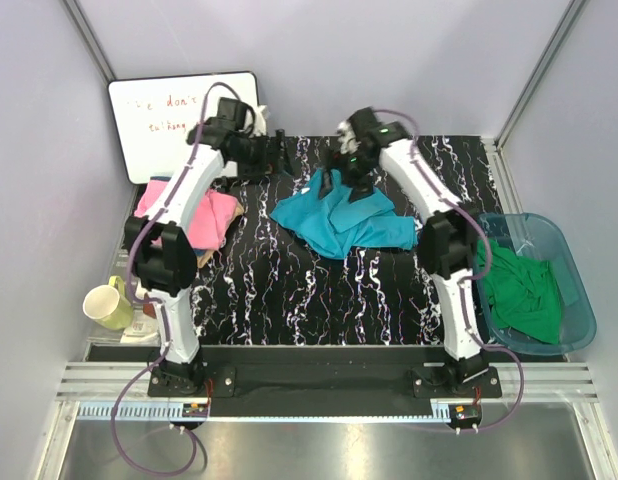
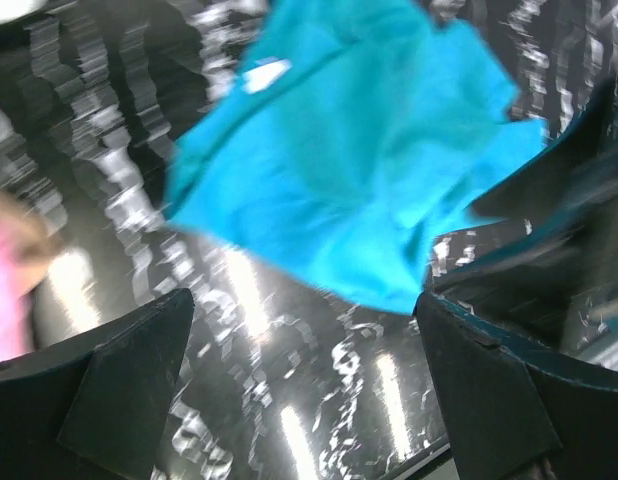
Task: Fold and stack the t-shirts
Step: Move the tshirt to the center of the board, then flatten out the tshirt
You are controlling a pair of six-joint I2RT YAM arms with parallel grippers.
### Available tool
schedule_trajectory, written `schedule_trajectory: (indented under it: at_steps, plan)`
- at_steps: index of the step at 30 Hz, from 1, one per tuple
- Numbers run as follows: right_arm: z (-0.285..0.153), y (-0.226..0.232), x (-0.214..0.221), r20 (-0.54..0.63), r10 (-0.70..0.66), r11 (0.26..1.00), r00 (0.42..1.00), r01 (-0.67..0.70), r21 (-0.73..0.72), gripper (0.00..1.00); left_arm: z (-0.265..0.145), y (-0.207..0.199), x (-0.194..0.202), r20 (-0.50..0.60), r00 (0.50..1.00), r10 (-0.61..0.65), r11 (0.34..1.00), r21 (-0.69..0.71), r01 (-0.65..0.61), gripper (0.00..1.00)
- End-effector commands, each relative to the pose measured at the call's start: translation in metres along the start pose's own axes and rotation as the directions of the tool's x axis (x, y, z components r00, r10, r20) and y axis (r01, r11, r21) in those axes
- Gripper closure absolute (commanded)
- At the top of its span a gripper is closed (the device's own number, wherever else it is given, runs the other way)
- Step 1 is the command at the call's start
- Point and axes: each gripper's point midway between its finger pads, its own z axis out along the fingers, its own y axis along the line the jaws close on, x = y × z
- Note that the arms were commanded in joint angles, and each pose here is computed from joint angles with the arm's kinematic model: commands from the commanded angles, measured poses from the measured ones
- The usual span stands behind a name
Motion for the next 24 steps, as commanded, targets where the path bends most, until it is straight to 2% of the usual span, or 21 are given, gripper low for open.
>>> schedule_trajectory:
  at_steps: [1, 9, 11, 14, 17, 18, 19, 20, 21, 24]
  plan:
    - [-0.088, -0.063, -0.044, 0.210, 0.076, 0.993, 0.975, -0.092, 0.071, 0.00, 0.037, -0.061, 0.000, -0.032, 0.996, 0.078, 0.985, 0.154, -0.072, 0.01]
    - [-0.102, -0.103, -0.052, 0.255, 0.117, 0.977, 0.960, -0.158, 0.144, 0.00, 0.118, -0.080, 0.039, -0.164, 0.980, 0.108, 0.979, 0.189, -0.077, 0.08]
    - [-0.101, -0.105, -0.050, 0.250, 0.118, 0.976, 0.961, -0.159, 0.148, 0.00, 0.131, -0.088, 0.052, -0.181, 0.971, 0.159, 0.973, 0.195, -0.123, 0.10]
    - [-0.103, -0.106, -0.046, 0.241, 0.110, 0.976, 0.964, -0.151, 0.157, 0.00, 0.154, -0.084, 0.062, -0.180, 0.957, 0.229, 0.970, 0.125, -0.209, 0.10]
    - [-0.103, -0.108, -0.039, 0.223, 0.097, 0.976, 0.970, -0.136, 0.168, 0.00, 0.170, -0.077, 0.066, -0.186, 0.956, 0.228, 0.973, 0.074, -0.218, 0.13]
    - [-0.104, -0.109, -0.037, 0.218, 0.094, 0.976, 0.971, -0.134, 0.173, 0.00, 0.174, -0.073, 0.067, -0.189, 0.958, 0.218, 0.976, 0.057, -0.211, 0.30]
    - [-0.102, -0.110, -0.032, 0.200, 0.088, 0.976, 0.976, -0.125, 0.178, 0.00, 0.177, -0.071, 0.067, -0.190, 0.959, 0.208, 0.978, 0.047, -0.203, 0.40]
    - [-0.105, -0.111, -0.030, 0.205, 0.085, 0.975, 0.975, -0.124, 0.186, 0.00, 0.178, -0.069, 0.066, -0.189, 0.960, 0.206, 0.979, 0.034, -0.203, 0.60]
    - [-0.102, -0.113, -0.025, 0.190, 0.086, 0.974, 0.978, -0.123, 0.192, 0.00, 0.178, -0.068, 0.065, -0.185, 0.961, 0.203, 0.979, 0.025, -0.202, 0.99]
    - [-0.100, -0.118, -0.018, 0.172, 0.091, 0.970, 0.981, -0.126, 0.208, 0.00, 0.158, -0.070, 0.049, -0.133, 0.968, 0.213, 0.976, -0.016, -0.217, 1.00]
